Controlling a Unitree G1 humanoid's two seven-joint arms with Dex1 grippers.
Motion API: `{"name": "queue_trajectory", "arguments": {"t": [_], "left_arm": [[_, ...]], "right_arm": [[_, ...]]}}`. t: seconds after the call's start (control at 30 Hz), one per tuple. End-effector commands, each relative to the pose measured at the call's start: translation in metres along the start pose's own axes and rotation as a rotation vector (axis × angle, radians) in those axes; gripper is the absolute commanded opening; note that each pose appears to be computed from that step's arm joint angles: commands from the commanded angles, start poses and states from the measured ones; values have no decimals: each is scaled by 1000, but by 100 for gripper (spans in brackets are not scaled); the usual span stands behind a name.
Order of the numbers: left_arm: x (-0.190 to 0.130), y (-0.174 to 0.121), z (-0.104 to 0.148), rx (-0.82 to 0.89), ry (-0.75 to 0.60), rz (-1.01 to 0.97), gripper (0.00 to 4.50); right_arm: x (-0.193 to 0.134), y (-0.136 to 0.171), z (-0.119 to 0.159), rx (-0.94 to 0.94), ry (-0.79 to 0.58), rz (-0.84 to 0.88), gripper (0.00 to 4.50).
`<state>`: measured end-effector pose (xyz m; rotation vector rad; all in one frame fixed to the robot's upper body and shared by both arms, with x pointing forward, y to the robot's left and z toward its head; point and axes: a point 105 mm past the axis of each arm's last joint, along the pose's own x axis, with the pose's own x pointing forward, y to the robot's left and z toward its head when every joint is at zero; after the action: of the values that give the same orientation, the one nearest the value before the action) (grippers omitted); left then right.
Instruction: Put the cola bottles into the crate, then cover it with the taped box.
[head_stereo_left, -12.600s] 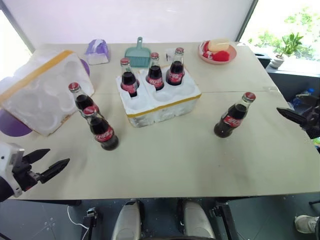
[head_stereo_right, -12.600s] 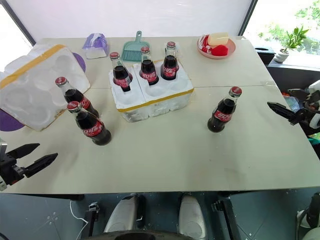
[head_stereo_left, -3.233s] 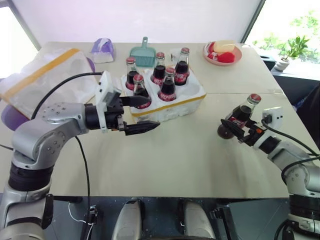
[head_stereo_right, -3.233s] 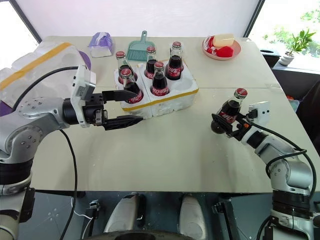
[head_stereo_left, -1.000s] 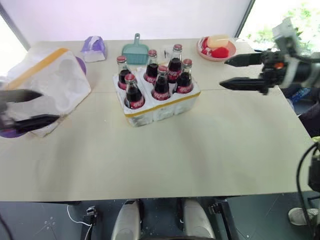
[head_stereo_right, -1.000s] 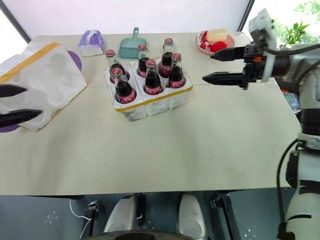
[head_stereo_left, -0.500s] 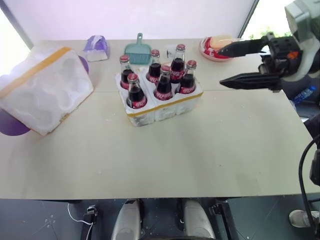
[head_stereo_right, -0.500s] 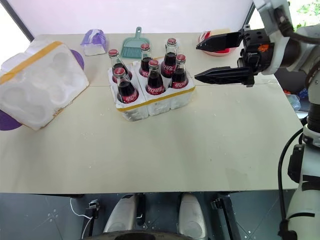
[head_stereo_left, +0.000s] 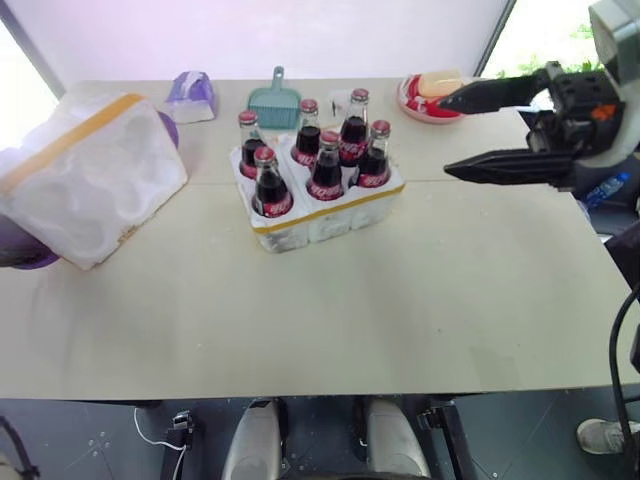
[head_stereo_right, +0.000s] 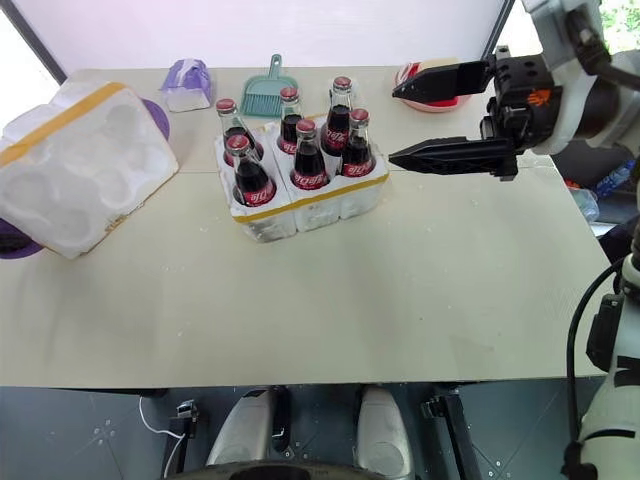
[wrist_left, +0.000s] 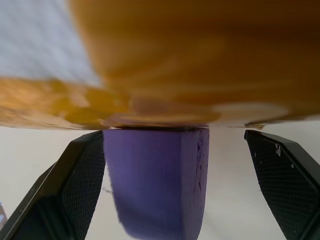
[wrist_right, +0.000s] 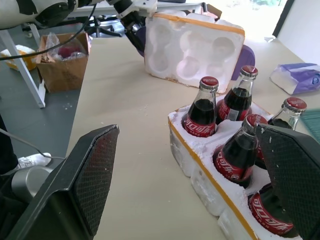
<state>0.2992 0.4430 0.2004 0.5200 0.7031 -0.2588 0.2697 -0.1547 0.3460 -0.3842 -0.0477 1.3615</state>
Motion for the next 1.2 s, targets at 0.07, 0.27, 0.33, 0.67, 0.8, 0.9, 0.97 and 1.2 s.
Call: {"name": "queue_trajectory", "arguments": {"t": [0.07, 0.27, 0.33, 0.67, 0.8, 0.9, 0.97, 1.2], "left_arm": [[-4, 3, 6, -6, -23, 12, 322], [-7, 7, 12, 21, -35, 41, 130], [-11, 7, 19, 14, -74, 21, 130], [-24, 13, 34, 103, -150, 64, 40], [-43, 17, 81, 287, -329, 159, 40], [-54, 9, 114, 386, -451, 205, 40], [-61, -16, 149, 529, -526, 226, 40], [-65, -103, 210, 789, -568, 362, 40]], "right_arm": [[-8, 7, 10, -30, -8, -17, 450], [-9, 5, 5, -53, 1, -54, 450], [-8, 3, 4, -49, -4, -58, 450], [-5, -6, -4, -33, -12, -85, 450], [-12, -9, -12, -13, 19, -120, 450], [-17, -9, -16, 7, 31, -139, 450], [-20, -9, -21, 25, 34, -157, 450], [-21, -10, -31, 72, 10, -205, 450]]}}
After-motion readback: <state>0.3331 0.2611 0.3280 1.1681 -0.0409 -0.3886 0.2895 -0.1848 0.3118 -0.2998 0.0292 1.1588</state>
